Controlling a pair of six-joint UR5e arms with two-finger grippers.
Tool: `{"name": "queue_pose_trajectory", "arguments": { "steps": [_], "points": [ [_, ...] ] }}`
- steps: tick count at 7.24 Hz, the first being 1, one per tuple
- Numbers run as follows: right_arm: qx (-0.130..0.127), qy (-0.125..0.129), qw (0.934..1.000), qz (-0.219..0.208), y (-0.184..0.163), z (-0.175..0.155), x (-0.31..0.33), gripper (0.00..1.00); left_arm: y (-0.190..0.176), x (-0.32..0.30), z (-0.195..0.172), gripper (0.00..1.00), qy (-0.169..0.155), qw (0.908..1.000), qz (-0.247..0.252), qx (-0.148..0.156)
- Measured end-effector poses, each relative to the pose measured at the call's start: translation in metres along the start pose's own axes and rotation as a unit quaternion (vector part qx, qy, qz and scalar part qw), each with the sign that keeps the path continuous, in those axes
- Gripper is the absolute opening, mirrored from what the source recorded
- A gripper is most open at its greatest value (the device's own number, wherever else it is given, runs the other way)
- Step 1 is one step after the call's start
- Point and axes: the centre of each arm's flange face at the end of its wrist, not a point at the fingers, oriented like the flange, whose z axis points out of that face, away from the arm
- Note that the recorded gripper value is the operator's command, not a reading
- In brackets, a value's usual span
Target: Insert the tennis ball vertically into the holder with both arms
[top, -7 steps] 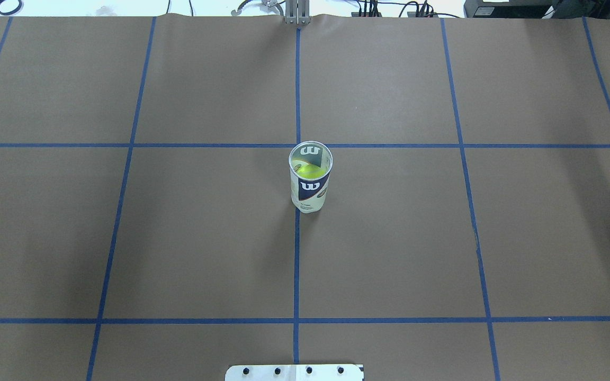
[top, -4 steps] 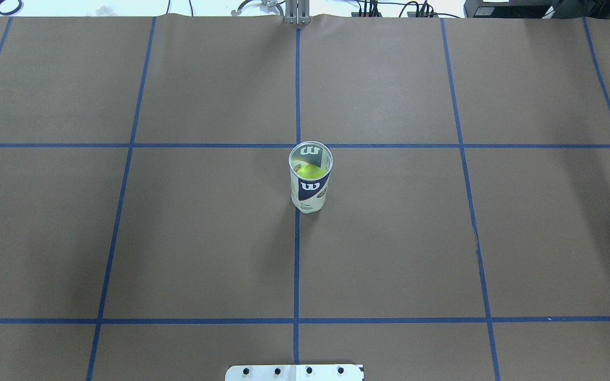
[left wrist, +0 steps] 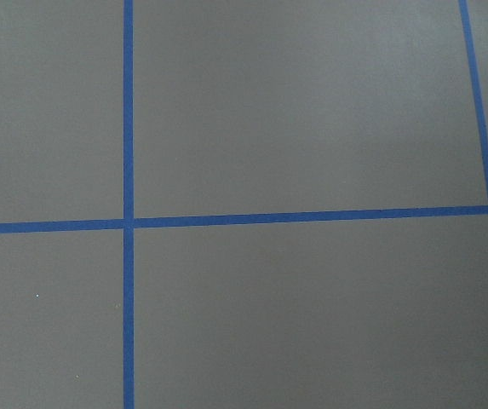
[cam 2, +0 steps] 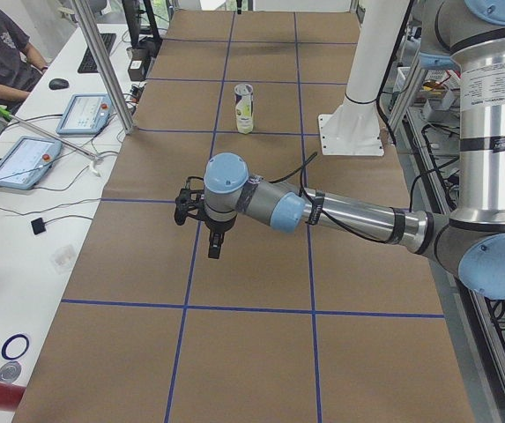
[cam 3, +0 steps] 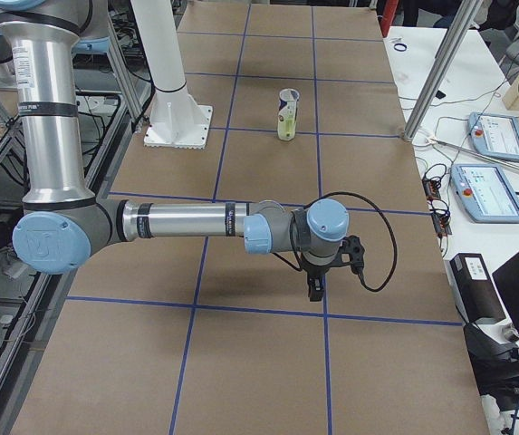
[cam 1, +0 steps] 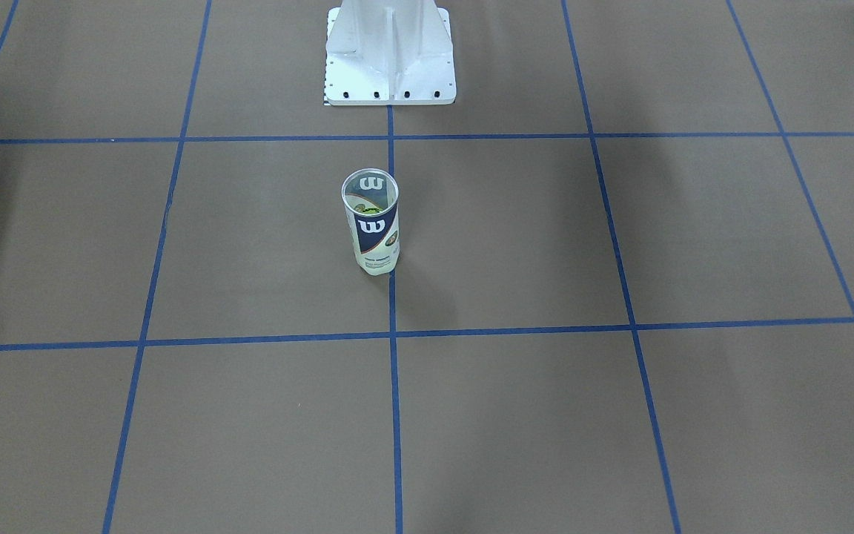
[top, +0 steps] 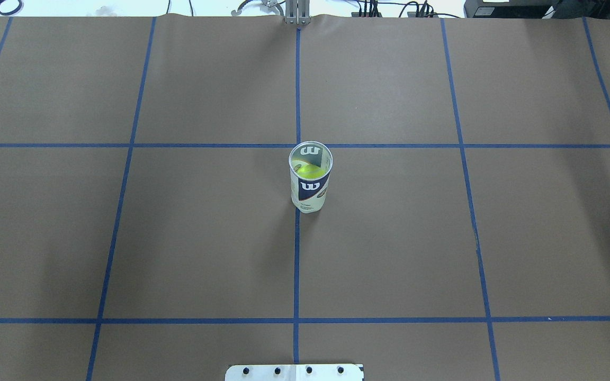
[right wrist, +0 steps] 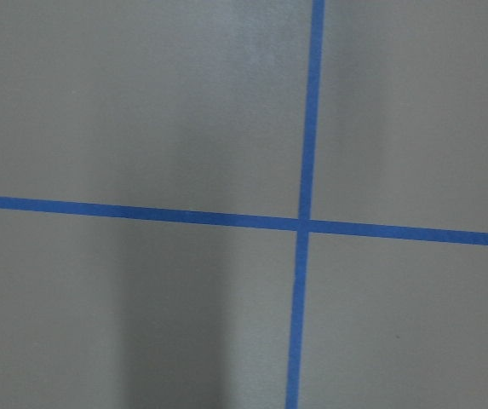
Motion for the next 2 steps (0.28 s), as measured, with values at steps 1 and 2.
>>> {"name": "queue_pose_trajectory", "arguments": {
  "steps": [1, 2],
  "points": [
    [0.002, -0.013, 0.9999, -0.002, 0.0014, -0.0019, -0.0046, 0.99, 0.0001, 0.0004, -0.0004, 1.0, 0.001, 1.0, 0.0, 0.0],
    [0.003, -0.019, 0.9998, -0.004, 0.0024, -0.0029, -0.0067, 0.99, -0.0009, 0.0005, -0.0005, 1.0, 0.001, 1.0, 0.0, 0.0]
  ]
}}
